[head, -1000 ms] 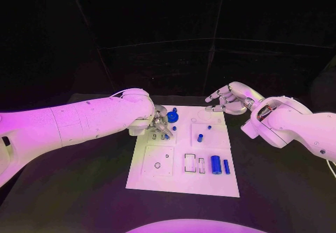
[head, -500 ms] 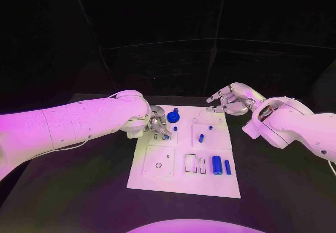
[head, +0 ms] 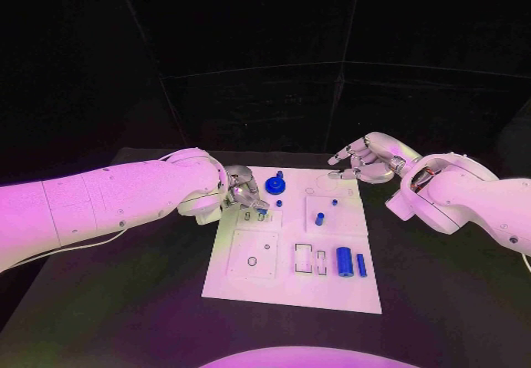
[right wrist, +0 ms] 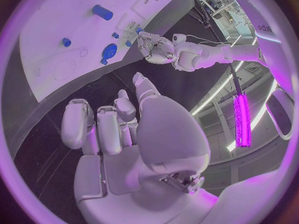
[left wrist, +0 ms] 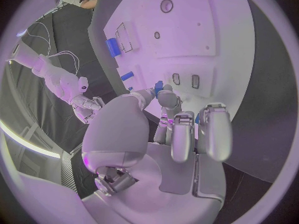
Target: Assemble the parts on the task board
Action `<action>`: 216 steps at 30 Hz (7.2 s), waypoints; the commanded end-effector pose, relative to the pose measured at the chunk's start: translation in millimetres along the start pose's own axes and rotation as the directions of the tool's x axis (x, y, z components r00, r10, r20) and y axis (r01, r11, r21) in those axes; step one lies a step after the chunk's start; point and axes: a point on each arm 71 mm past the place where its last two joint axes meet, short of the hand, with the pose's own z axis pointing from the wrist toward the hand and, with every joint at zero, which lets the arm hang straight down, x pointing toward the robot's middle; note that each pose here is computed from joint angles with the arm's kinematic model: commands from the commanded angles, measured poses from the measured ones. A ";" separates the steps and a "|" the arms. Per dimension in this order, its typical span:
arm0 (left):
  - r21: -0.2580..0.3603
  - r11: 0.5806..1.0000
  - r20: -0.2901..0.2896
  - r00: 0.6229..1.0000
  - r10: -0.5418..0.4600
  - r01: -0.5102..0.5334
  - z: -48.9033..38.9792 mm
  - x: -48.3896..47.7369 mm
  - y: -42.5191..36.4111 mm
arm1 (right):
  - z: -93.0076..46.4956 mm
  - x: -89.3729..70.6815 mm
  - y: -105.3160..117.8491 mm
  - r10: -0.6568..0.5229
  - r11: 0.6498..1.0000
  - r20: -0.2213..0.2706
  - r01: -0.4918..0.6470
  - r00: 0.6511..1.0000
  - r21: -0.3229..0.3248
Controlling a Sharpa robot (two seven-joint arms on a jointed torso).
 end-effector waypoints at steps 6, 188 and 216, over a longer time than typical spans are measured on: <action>-0.005 0.999 0.111 0.993 0.039 -0.039 -2.8 0.7 2.2 | 0.0 -0.5 -1.0 0.004 1.000 -0.020 -0.004 1.000 0.002; -0.234 0.958 -0.030 0.986 0.162 -0.164 47.5 -71.3 17.9 | 6.2 1.4 0.4 0.000 1.000 -0.014 0.000 1.000 -0.005; -0.231 0.962 -0.010 0.990 0.144 -0.142 52.9 -65.9 23.8 | 7.4 2.0 0.7 0.000 1.000 -0.017 0.000 1.000 -0.005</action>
